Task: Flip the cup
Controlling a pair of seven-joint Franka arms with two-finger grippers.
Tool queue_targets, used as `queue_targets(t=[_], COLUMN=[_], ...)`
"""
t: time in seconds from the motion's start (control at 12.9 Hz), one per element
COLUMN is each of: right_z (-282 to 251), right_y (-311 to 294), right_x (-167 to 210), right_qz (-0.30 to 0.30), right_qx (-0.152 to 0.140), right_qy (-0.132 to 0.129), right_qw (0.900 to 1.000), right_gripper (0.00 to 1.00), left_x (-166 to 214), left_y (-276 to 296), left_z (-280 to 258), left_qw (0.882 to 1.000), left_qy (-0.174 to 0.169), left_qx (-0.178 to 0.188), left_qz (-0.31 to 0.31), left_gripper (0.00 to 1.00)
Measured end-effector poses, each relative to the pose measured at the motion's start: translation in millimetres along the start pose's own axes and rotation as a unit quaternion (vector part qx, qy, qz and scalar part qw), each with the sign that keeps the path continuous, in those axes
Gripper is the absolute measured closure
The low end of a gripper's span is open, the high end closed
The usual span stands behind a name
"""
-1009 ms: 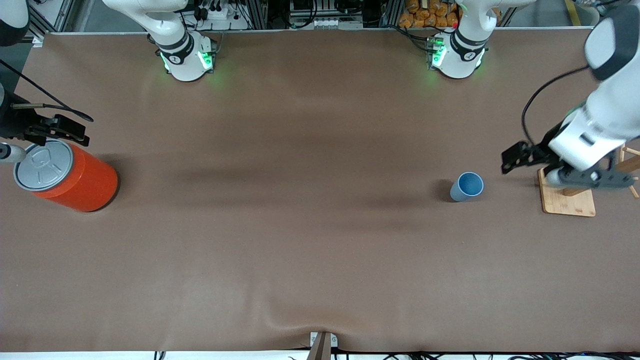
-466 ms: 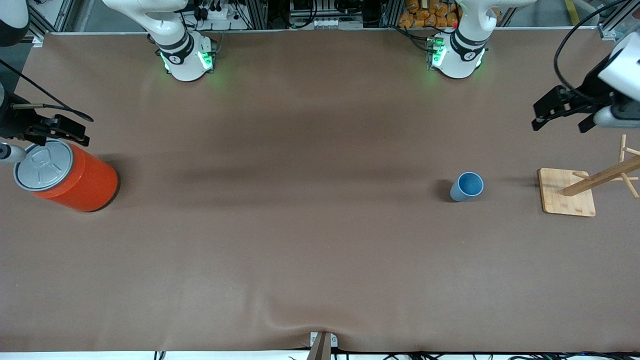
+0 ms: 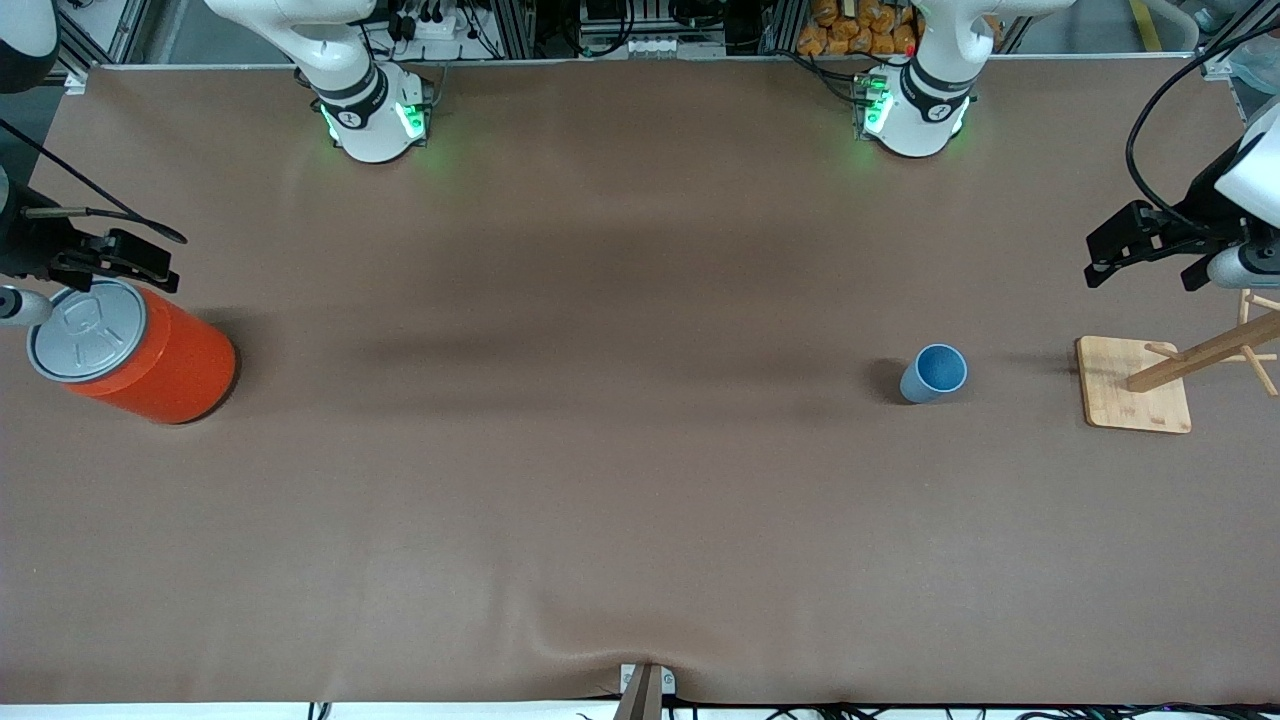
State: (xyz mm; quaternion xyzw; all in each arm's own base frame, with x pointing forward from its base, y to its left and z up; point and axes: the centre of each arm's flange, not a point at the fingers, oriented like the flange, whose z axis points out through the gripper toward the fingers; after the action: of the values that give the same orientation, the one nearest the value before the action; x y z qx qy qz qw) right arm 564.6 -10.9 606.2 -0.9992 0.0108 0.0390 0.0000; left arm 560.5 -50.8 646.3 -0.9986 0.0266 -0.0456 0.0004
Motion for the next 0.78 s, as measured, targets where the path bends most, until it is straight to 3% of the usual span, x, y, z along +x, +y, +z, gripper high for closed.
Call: queue_targets(t=[0.78], right_z=[0.0], right_y=[0.0], right_x=[0.0], right_qz=[0.000], right_qx=[0.000], right_qy=[0.000], right_qw=[1.000], right_gripper=[0.00], left_x=[-1.1], left_y=[-7.5], left_z=[-1.4], left_qw=[1.000], left_qy=[-0.005], left_qx=[0.001], left_qz=[-0.017], left_gripper=[0.00])
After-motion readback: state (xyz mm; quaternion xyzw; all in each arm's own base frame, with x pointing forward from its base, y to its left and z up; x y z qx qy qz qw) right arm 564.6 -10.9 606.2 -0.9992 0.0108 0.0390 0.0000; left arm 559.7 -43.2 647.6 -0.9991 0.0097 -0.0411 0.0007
